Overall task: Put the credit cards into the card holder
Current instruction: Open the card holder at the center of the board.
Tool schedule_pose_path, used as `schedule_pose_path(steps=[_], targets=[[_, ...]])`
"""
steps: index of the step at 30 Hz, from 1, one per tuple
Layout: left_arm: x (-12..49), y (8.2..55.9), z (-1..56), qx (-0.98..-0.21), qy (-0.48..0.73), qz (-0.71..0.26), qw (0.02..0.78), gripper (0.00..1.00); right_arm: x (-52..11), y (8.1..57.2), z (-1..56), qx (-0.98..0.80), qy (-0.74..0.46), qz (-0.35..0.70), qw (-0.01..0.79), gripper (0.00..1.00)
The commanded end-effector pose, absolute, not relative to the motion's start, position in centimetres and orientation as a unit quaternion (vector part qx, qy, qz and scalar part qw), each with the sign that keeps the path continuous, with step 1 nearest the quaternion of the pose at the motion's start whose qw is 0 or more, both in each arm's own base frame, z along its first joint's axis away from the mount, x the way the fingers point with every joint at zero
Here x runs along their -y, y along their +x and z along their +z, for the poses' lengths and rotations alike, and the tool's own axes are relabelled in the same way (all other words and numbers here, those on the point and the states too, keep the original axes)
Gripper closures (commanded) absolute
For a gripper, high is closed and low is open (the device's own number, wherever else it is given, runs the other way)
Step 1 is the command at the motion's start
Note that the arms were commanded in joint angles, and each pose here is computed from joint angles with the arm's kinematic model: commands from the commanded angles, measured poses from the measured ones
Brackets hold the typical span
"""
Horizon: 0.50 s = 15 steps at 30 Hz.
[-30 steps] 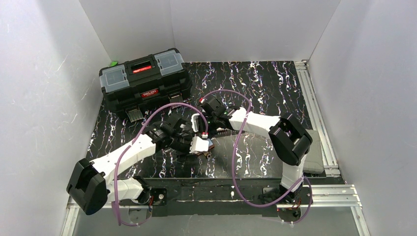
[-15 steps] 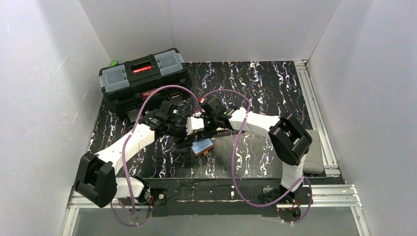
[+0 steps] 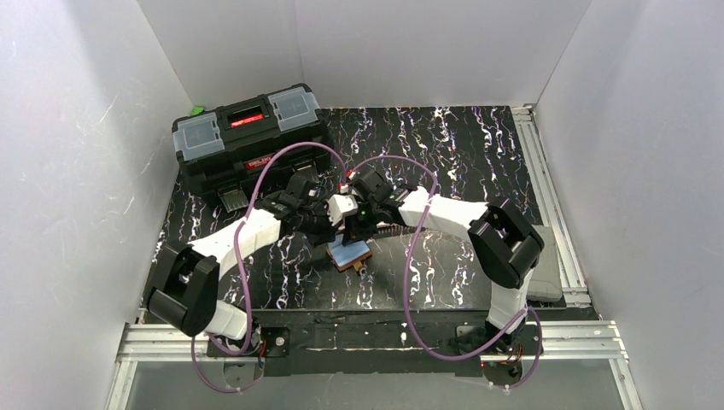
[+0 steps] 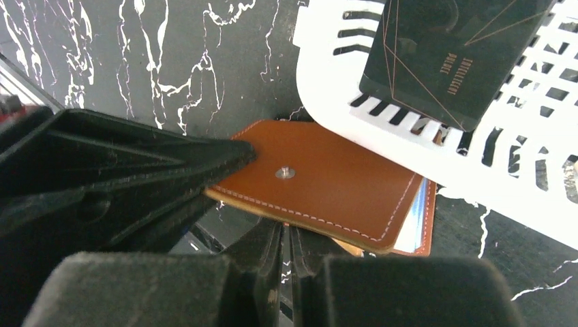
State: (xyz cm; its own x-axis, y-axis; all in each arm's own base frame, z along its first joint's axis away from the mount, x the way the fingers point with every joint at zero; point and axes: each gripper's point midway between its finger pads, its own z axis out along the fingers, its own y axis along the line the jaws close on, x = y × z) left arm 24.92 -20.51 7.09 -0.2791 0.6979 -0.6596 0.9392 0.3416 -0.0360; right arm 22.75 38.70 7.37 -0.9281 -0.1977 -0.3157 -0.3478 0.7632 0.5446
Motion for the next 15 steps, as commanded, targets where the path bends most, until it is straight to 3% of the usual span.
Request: schedule_pose_path(steps=[1,6,15], targets=[[20.4,25.0,7.4,-0.793,0.499,-0.216,0.274,1.00,-39.0,23.2,10.2,-0.916,-0.153,0.338,0.155,0.87],[19.6,23.3,8.1,-0.834,0.442,-0.223,0.245,1.00,-38.2,22.6,10.0,-0.916,-0.150,0.338,0.155,0.87],[20.4,19.2,10.2,-0.918,0.226,-0.293,0.144,1.00,-36.5,21.1,8.2,-0.924,-0.141,0.328,0.140,0.86]])
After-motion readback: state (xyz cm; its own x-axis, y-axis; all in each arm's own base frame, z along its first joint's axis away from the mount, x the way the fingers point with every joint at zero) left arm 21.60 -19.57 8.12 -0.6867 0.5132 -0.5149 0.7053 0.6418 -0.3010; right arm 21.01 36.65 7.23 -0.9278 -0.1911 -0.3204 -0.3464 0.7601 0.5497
